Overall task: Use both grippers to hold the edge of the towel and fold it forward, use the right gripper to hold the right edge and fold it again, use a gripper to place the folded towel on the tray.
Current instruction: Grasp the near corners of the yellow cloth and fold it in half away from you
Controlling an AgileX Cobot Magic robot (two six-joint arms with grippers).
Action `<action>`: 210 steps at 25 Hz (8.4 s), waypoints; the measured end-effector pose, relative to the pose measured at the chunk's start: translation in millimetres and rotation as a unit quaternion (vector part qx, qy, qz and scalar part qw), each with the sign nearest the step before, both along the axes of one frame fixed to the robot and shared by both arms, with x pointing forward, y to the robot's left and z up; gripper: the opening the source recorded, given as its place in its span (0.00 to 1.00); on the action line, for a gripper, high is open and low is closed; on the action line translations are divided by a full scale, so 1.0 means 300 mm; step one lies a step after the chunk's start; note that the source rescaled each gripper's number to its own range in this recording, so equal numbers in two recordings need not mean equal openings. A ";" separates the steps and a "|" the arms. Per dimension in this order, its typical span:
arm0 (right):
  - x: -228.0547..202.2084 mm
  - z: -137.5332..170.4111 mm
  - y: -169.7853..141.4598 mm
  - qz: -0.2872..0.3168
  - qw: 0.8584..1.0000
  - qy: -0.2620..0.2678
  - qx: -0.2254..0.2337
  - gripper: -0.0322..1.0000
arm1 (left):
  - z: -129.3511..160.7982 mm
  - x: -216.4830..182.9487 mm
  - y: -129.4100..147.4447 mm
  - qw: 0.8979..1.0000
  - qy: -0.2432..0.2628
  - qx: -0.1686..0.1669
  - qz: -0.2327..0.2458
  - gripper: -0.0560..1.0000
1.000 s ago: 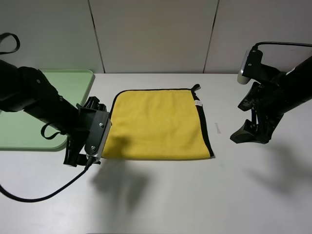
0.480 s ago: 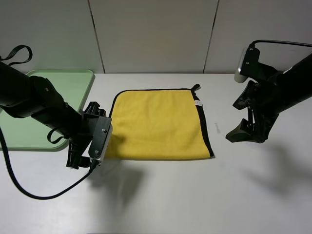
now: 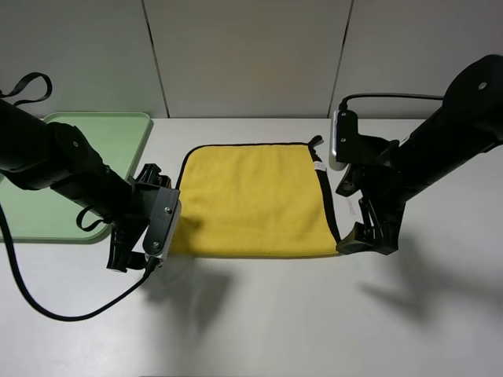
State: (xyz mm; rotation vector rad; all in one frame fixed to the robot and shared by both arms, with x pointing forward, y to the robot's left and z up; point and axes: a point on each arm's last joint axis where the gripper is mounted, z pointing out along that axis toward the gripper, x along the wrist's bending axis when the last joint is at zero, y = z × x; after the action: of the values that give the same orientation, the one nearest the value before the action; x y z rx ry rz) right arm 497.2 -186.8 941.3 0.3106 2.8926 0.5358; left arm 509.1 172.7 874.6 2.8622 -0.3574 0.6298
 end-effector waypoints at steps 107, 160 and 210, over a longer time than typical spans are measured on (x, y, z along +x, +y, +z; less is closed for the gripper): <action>0.003 0.001 0.014 -0.087 0.995 0.035 0.044 0.03 | 0.303 -0.055 0.002 0.991 -0.071 -0.104 0.037 0.05; 0.113 -0.018 -0.016 -0.188 0.976 -0.104 0.034 0.03 | 0.156 0.186 -0.068 0.992 -0.078 -0.056 0.083 0.05; 0.202 -0.079 -0.026 -0.203 0.954 -0.220 0.025 1.00 | 0.153 0.268 -0.116 0.960 -0.221 -0.157 0.075 0.96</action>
State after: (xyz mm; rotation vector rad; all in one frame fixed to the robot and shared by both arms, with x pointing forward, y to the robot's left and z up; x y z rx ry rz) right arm 557.6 -194.5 917.5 0.6779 2.3035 0.5249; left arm 589.5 138.0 920.4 2.4414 -0.0850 1.2383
